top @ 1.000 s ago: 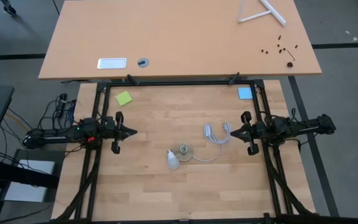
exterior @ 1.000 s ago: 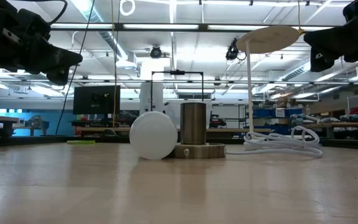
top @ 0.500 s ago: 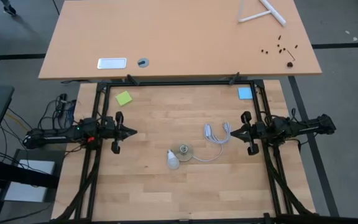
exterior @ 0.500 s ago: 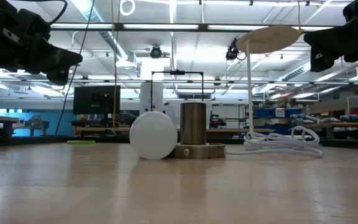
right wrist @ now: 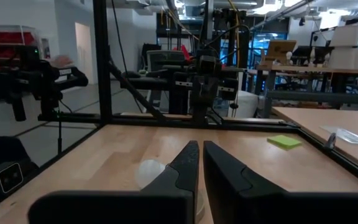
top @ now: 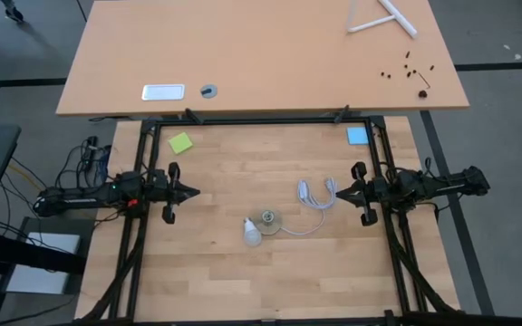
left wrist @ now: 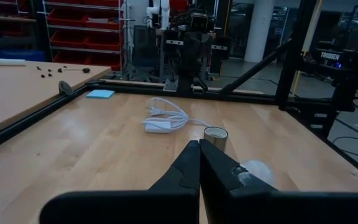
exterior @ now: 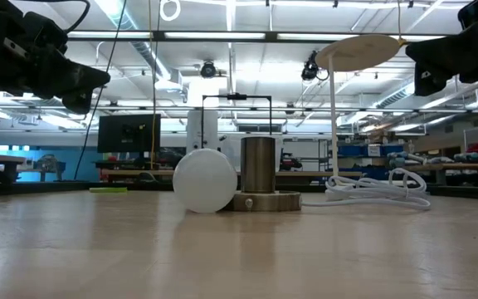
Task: Screw lightbulb
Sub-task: Return to Home Position
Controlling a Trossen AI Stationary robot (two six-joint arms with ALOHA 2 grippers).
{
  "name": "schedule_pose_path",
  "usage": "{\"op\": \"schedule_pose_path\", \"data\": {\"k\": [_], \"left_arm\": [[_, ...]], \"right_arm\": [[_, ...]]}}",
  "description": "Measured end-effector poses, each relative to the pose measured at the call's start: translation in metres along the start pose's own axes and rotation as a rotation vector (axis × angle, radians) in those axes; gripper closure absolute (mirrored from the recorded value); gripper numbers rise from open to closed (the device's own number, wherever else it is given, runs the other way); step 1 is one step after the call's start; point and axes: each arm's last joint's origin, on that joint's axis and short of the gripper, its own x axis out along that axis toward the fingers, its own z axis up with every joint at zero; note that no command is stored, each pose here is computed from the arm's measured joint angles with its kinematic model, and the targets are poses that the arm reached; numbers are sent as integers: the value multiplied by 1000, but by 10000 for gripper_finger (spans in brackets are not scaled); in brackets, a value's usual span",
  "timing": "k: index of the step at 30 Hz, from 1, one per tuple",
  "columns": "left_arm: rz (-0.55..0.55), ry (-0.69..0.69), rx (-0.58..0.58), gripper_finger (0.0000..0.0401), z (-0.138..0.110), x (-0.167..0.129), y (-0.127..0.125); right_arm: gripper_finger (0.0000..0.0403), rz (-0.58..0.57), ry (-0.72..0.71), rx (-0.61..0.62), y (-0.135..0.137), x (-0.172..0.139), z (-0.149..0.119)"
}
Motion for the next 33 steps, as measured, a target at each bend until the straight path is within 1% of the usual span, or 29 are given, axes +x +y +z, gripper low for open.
{"op": "schedule_pose_path", "data": {"k": [6,14,24,33], "left_arm": [[0,0,0,396,0,0,0],[0,0,0,396,0,0,0],[0,0,0,396,0,0,0],[0,0,0,396,0,0,0]], "right_arm": [[366,0,0,0,0,0,0],[372,0,0,0,0,0,0],[367,0,0,0,0,0,0],[370,0,0,0,0,0,0]]}}
